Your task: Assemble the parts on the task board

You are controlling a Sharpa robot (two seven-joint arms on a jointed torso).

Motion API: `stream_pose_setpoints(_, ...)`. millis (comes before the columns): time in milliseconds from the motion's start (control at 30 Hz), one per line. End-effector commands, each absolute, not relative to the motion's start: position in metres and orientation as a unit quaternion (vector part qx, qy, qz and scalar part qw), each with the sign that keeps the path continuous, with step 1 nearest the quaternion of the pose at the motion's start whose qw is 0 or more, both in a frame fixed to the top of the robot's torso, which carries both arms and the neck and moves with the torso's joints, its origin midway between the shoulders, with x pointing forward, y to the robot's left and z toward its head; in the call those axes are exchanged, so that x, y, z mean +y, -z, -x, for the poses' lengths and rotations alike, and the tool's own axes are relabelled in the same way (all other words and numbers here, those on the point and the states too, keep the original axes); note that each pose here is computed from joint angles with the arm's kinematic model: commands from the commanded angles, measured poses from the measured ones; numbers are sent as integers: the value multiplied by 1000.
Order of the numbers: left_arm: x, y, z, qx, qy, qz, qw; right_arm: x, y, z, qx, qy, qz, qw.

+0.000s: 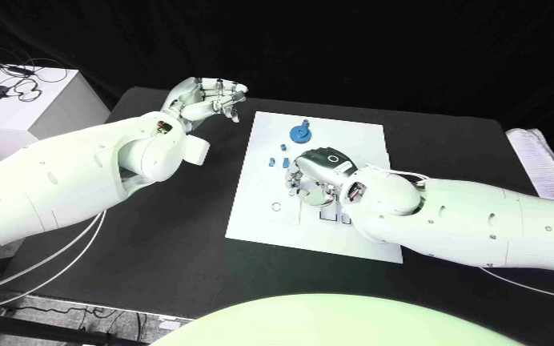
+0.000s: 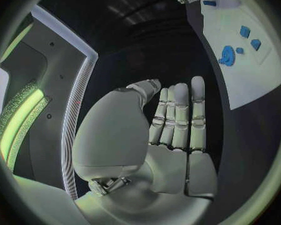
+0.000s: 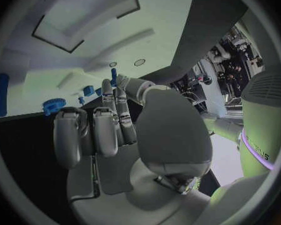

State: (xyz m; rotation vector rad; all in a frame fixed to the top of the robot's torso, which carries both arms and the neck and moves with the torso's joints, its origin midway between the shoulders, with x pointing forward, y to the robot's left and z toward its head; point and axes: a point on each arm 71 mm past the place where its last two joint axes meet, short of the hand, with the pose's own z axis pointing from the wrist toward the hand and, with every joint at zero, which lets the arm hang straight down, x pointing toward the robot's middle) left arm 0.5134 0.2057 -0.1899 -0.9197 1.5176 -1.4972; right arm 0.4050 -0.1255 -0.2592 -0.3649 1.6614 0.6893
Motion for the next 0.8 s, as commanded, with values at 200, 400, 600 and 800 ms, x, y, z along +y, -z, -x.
stream_pose_setpoints(200, 203, 188, -513, 599, 599, 355, 395, -124, 261, -404, 718, -297, 167, 606)
stream_pose_setpoints(400, 203, 188, -513, 599, 599, 355, 394, -123, 263, -404, 720, -297, 168, 604)
stream_pose_setpoints(600, 203, 188, -513, 599, 599, 355, 394, -123, 266, -403, 722, -295, 170, 603)
stream_pose_setpoints(800, 203, 188, -513, 599, 599, 355, 394, -123, 267, -403, 723, -293, 171, 602)
